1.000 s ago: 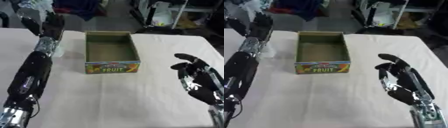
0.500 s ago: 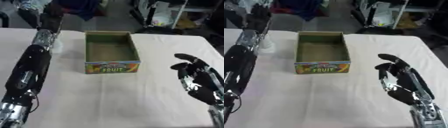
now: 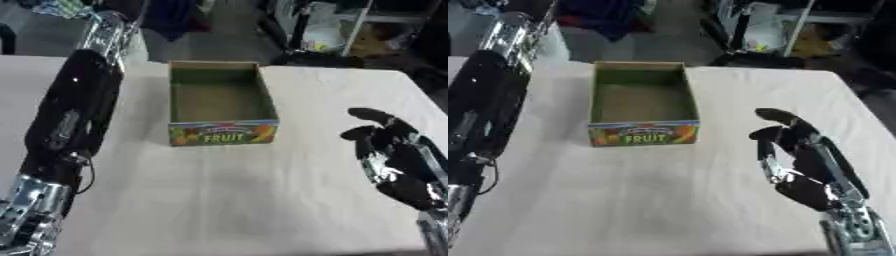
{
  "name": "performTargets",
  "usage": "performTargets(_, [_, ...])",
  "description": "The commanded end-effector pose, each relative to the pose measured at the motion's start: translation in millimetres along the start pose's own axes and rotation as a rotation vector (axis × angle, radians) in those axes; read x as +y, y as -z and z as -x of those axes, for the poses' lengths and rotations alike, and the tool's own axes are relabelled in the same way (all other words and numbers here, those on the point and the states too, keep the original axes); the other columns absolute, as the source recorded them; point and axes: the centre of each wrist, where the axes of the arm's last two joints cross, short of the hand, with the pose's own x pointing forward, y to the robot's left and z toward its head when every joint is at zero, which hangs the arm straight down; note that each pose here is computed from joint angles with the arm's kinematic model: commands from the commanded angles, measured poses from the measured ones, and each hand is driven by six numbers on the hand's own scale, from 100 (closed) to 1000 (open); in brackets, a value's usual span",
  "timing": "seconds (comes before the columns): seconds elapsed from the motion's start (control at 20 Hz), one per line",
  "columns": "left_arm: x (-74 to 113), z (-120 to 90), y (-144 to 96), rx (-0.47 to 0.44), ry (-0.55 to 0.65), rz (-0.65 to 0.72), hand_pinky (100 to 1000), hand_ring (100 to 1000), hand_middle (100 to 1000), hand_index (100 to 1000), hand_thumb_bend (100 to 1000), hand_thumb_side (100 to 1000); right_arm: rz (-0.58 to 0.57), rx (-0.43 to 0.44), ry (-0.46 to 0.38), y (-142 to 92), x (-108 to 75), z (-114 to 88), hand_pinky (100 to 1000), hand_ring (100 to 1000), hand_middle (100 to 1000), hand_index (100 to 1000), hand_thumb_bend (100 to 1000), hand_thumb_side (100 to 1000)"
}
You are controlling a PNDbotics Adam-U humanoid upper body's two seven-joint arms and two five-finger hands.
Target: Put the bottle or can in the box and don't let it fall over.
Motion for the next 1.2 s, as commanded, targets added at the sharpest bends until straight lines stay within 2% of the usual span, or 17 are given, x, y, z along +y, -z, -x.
performTargets(0.05, [-22.8,29.0,9.7,0.1,-0.013,0.084,100,100,150,971,611,710,-0.014,-0.028,0.001,5.5,-0.4,-4.7,772,690,840,818,100,262])
performTargets(0.3, [-11.6,63.9,-1.2,0.208,-0.035,0.053,100,100,150,970,630,743,-0.019,-0.032,0.007,6.5,0.9,-5.0,771,690,840,818,100,262])
performTargets(0.5, [13.5,81.6,-16.4,0.265,-0.031,-0.03,100,100,150,969,655,774,-0.021,-0.036,0.011,7.7,1.7,-5.5,771,689,840,818,100,262])
performTargets(0.65, [38.3,93.2,-32.7,0.298,-0.03,-0.118,100,100,150,967,706,806,-0.021,-0.039,0.01,8.6,1.7,-5.9,772,689,840,814,100,262])
performTargets(0.75, [52.9,98.8,-43.6,0.316,-0.025,-0.169,100,100,152,967,726,821,-0.023,-0.034,0.005,8.0,1.4,-5.5,772,689,837,804,100,241])
performTargets(0.9, [70.7,104.4,-58.4,0.338,-0.013,-0.234,100,100,152,969,745,848,-0.027,-0.022,-0.005,6.2,1.2,-3.9,772,690,837,805,100,255])
performTargets(1.2, [92.0,107.5,-81.4,0.397,0.037,-0.309,100,100,156,970,728,905,-0.02,-0.011,-0.015,3.9,0.0,-2.1,772,689,831,808,100,255])
